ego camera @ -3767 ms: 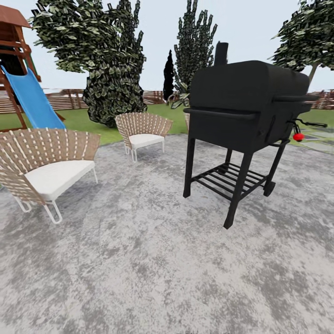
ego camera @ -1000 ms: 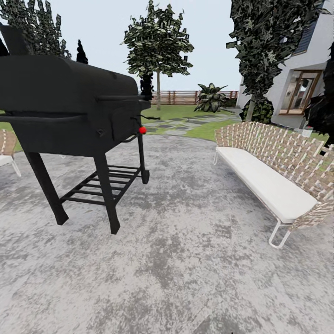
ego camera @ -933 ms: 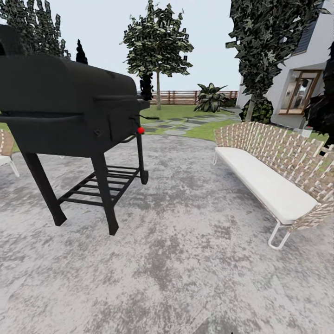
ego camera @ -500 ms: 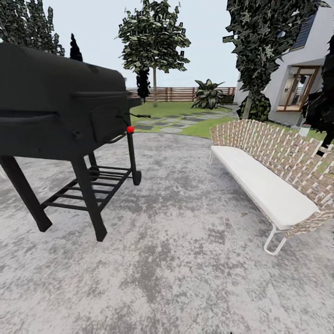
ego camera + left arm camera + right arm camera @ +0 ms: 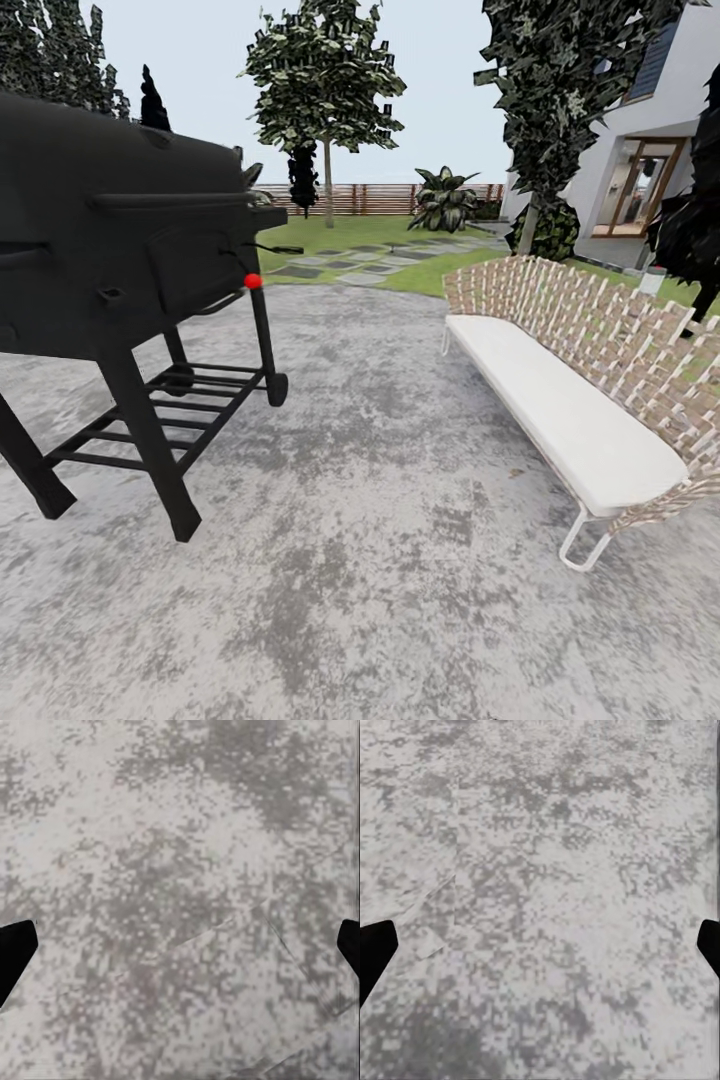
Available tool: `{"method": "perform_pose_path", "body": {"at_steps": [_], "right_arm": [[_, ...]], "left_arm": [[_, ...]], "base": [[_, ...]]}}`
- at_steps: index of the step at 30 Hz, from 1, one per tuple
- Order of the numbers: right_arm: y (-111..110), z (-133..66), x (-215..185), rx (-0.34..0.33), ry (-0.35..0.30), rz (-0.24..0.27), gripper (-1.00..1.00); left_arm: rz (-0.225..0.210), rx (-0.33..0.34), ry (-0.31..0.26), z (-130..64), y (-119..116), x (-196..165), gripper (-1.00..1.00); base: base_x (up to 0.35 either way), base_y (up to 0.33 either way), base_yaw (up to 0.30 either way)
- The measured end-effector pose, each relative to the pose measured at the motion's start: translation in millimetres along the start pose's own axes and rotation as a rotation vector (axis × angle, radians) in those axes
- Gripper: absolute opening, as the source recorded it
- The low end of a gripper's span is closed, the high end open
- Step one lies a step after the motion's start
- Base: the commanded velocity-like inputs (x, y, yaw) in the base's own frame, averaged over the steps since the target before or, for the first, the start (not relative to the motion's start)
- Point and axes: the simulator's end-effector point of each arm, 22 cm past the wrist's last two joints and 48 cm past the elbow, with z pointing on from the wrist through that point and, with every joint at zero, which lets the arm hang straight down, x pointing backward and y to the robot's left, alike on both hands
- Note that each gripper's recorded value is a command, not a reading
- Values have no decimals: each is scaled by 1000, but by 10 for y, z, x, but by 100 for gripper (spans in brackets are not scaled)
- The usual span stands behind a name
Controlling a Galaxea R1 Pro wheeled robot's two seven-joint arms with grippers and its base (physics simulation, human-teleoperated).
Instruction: In the garden, pick up the pesticide atomizer on the floor and spray pesticide onto both trees until each tree trunk is fully covered.
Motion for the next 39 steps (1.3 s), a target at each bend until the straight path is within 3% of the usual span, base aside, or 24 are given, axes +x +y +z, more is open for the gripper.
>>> {"method": "perform_pose_path", "body": {"at_steps": [11,39], "right_arm": [[1,-3,15,0,4,-1,100],[-10,-2,87,9,19,0,100]], "left_arm": [[6,-11,3,1,89,5,100],[7,-12,19,2,97,73,100]], "base": [[264,-168,0],[339,-3,0]]}}
